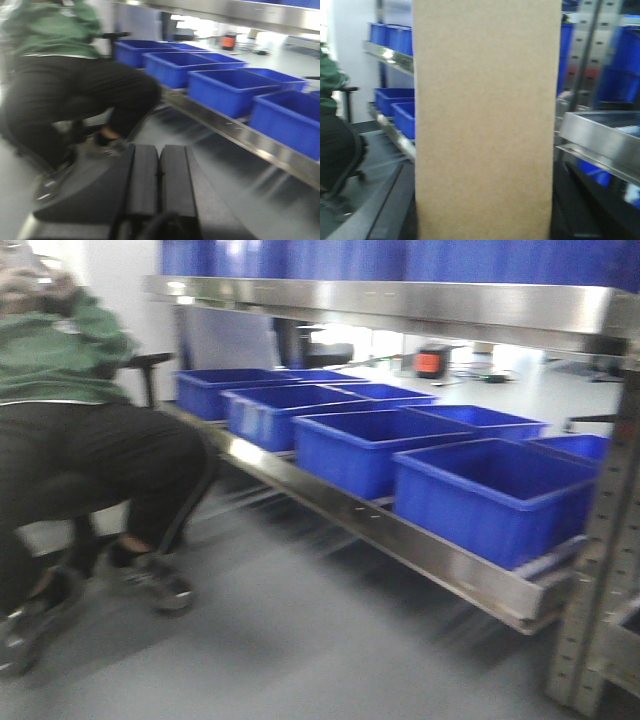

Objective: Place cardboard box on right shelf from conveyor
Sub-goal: 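Carry the box in the right gripper to the steel shelf rack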

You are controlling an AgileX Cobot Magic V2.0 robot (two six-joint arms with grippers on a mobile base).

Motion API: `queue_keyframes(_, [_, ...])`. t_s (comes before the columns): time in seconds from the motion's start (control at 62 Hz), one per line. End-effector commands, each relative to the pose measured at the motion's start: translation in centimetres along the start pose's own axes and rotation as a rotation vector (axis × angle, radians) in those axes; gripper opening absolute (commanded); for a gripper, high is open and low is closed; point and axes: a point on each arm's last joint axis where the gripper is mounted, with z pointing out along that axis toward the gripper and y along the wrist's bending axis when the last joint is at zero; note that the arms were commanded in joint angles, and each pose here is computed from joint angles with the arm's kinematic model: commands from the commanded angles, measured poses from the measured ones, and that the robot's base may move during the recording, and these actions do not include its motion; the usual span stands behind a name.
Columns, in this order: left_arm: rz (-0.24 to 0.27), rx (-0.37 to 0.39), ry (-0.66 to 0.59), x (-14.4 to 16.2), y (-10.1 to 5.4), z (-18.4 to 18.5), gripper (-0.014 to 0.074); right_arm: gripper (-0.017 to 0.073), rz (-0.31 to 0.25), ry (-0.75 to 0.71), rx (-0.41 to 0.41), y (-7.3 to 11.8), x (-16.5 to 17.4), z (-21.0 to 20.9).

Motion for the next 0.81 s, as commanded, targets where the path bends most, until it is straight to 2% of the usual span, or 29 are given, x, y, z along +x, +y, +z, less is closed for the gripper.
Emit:
queue_keyframes(0.0, [-0.006, 0.002, -0.084, -0.60, 0.01, -0.04, -0.0116, 0.0042, -0.012, -0.118, 0.014, -0.10, -1.80, -0.10])
queue_keyframes(0.79, [-0.006, 0.002, -0.084, -0.60, 0.01, -0.04, -0.0116, 0.0042, -0.012, -0.118, 0.014, -0.10, -1.80, -0.10])
